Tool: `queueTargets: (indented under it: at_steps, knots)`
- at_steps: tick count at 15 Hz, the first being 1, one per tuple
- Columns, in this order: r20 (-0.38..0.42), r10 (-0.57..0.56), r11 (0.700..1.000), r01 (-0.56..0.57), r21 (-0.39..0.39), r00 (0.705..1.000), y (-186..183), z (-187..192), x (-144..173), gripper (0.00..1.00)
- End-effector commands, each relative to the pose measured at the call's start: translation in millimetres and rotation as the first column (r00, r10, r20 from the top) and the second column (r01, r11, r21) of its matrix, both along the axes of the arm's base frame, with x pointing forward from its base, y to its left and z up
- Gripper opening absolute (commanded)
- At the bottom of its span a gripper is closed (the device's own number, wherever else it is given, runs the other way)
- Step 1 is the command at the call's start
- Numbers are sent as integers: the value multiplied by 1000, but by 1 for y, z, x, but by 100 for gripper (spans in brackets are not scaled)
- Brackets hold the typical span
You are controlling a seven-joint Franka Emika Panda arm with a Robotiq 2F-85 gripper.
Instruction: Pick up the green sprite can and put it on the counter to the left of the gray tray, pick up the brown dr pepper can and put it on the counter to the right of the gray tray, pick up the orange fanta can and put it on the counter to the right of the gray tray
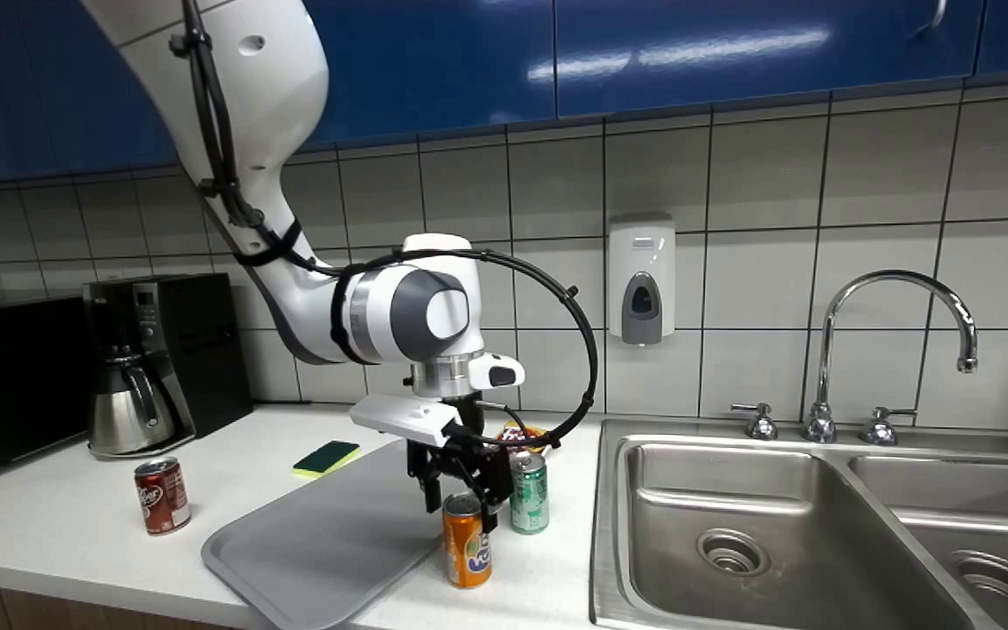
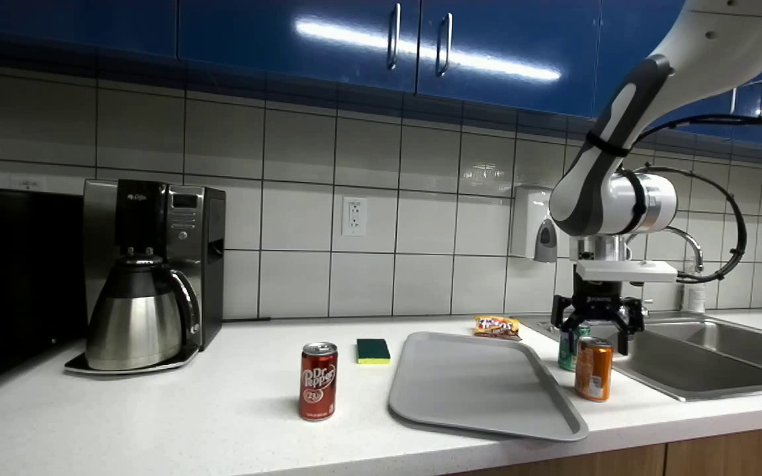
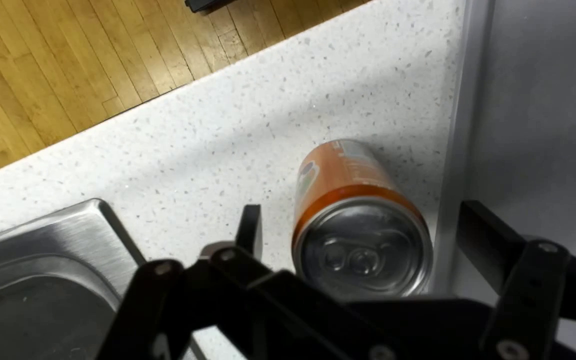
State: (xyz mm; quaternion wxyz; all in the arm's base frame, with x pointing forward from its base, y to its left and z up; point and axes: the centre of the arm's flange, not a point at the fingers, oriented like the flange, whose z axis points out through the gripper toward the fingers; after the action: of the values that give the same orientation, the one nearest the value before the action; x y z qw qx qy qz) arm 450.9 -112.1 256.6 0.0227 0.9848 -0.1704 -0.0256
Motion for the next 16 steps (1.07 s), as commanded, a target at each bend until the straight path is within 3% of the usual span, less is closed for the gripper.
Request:
queueTargets:
  at_steps: [1, 9, 16]
  knots:
    - [29, -12, 1000, 12, -2, 1000, 8, 13, -1, 100]
    - [95, 9, 1000, -7, -23, 995, 31, 43, -11, 100]
    - [139, 79, 996, -71, -59, 987, 89, 76, -24, 100]
